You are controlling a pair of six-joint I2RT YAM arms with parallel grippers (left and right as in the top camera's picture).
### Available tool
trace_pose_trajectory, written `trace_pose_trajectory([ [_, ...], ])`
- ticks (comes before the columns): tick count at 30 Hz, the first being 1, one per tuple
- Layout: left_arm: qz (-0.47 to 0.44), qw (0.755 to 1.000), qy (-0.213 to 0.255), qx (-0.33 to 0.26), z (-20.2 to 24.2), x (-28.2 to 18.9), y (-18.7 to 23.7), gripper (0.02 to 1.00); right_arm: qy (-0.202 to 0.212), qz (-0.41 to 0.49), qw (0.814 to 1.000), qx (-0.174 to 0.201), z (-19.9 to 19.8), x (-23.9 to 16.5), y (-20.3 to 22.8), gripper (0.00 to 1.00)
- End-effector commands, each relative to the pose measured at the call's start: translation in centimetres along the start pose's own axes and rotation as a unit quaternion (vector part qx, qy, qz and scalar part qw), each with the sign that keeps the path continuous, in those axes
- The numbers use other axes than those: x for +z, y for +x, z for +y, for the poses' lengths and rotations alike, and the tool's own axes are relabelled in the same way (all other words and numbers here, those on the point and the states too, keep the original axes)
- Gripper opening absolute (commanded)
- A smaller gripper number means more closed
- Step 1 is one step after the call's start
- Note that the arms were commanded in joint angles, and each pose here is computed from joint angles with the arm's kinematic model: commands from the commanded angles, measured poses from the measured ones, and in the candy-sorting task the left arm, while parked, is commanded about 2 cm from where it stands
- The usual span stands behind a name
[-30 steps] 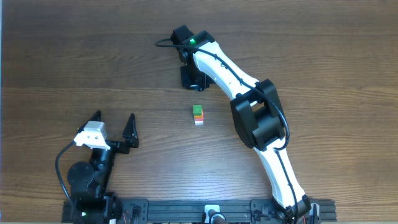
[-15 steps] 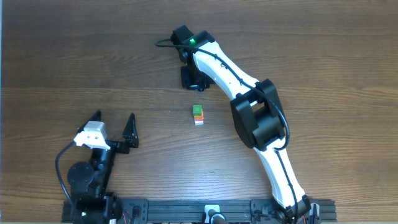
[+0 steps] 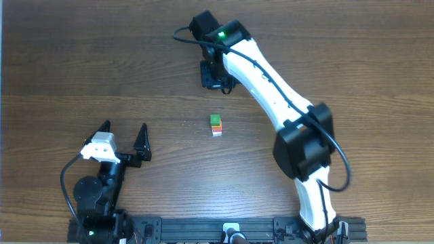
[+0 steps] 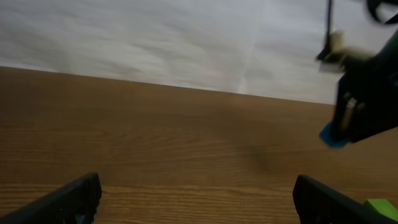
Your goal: Stack Cubes
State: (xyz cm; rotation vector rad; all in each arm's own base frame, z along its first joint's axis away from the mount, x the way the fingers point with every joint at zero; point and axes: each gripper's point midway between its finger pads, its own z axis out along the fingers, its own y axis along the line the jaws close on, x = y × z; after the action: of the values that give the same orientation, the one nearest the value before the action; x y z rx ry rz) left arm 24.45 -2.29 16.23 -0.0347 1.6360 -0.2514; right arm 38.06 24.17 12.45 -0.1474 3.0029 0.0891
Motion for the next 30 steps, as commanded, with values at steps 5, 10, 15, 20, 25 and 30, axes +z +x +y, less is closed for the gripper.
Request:
trace_pose_trajectory([
  [5,0.0,1.0,0.005,0.007,-0.2,0.0,0.2,1.0,0.013,-0.016,1.0,-0.006,0.3,-5.5,2.8,0.012],
  [10,0.0,1.0,0.005,0.007,-0.2,0.0,0.2,1.0,0.023,0.007,1.0,-0.01,0.8,-6.4,5.2,0.009],
  [15,0.0,1.0,0.005,0.007,-0.2,0.0,0.2,0.998,0.027,0.016,0.999,-0.014,1.5,-6.5,6.9,0.014],
  [20,0.0,1.0,0.005,0.007,-0.2,0.0,0.2,1.0,0.022,0.017,1.0,-0.008,1.3,-6.2,8.3,0.014],
  [25,0.0,1.0,0.005,0.007,-0.2,0.0,0.2,1.0,0.007,0.017,1.0,-0.005,1.3,-5.6,9.4,0.012],
  [30,0.0,1.0,0.005,0.007,-0.2,0.0,0.2,1.0,0.004,0.018,1.0,-0.004,1.8,-5.3,9.8,0.012],
])
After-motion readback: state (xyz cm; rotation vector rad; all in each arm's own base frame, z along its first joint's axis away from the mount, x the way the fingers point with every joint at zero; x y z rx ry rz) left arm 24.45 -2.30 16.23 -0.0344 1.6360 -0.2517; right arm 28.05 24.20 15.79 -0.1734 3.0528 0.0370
